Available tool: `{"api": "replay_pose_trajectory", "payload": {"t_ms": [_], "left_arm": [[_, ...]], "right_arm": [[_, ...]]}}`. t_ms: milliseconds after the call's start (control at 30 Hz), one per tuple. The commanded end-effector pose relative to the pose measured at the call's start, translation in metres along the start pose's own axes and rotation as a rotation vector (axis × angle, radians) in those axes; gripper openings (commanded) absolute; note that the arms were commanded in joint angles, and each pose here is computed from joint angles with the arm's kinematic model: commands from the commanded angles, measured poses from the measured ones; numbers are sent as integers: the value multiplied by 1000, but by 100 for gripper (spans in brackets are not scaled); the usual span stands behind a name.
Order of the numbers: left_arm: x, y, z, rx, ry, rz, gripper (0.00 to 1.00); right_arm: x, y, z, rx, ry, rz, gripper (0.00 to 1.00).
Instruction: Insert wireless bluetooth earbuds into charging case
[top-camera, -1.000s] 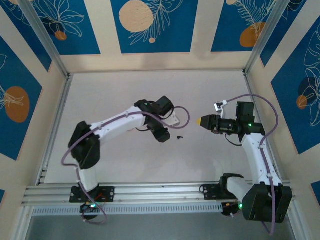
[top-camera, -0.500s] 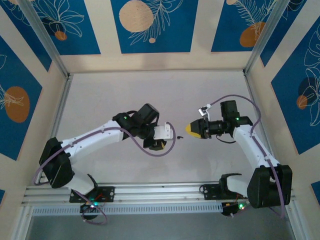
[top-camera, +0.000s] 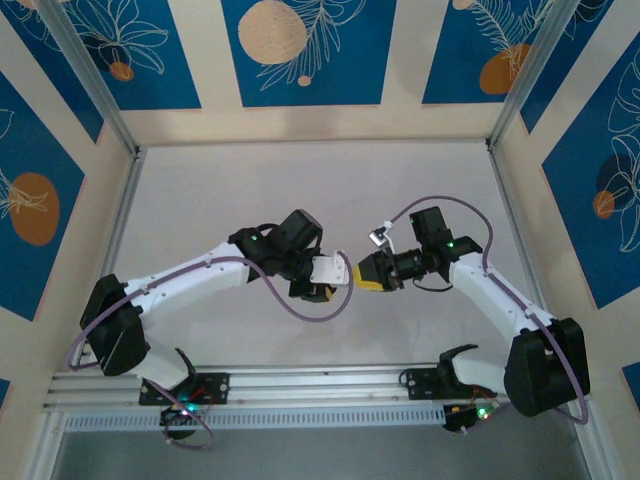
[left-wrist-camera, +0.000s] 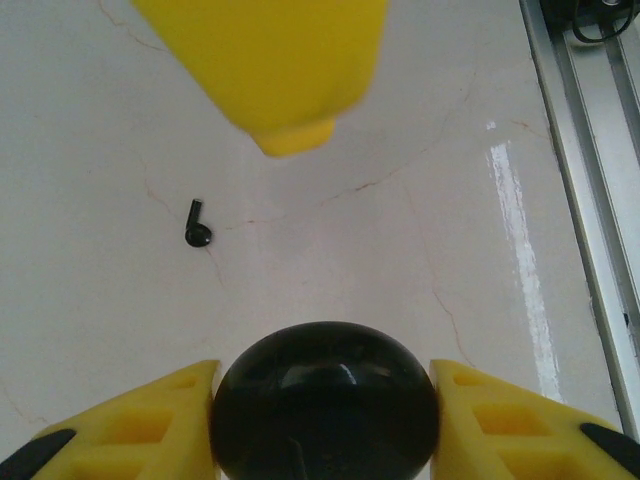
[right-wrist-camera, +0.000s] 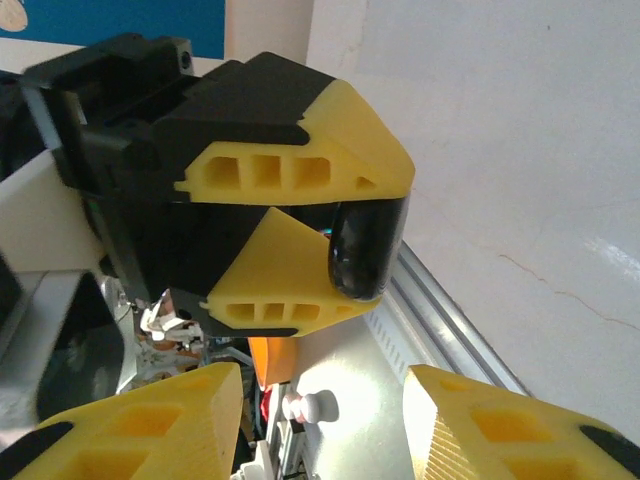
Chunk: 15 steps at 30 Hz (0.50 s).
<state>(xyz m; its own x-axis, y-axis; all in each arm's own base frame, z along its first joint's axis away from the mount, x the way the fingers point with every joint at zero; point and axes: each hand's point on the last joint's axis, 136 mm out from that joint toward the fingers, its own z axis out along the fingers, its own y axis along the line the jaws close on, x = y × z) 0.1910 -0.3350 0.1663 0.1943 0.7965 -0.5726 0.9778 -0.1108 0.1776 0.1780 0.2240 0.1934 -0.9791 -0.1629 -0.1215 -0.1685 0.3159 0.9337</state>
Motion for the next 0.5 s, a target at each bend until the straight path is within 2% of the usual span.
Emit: {"api": "replay_pose_trajectory", "payload": {"t_ms": [0,467], "left_arm": [[-9,-1,3,8,-23,29,43],[-16,0,-1,-13,-39,34,43]], "right_arm": [[0,1,7,-12,20,24,46],[-4,-2,27,-14,70,33,44]]}}
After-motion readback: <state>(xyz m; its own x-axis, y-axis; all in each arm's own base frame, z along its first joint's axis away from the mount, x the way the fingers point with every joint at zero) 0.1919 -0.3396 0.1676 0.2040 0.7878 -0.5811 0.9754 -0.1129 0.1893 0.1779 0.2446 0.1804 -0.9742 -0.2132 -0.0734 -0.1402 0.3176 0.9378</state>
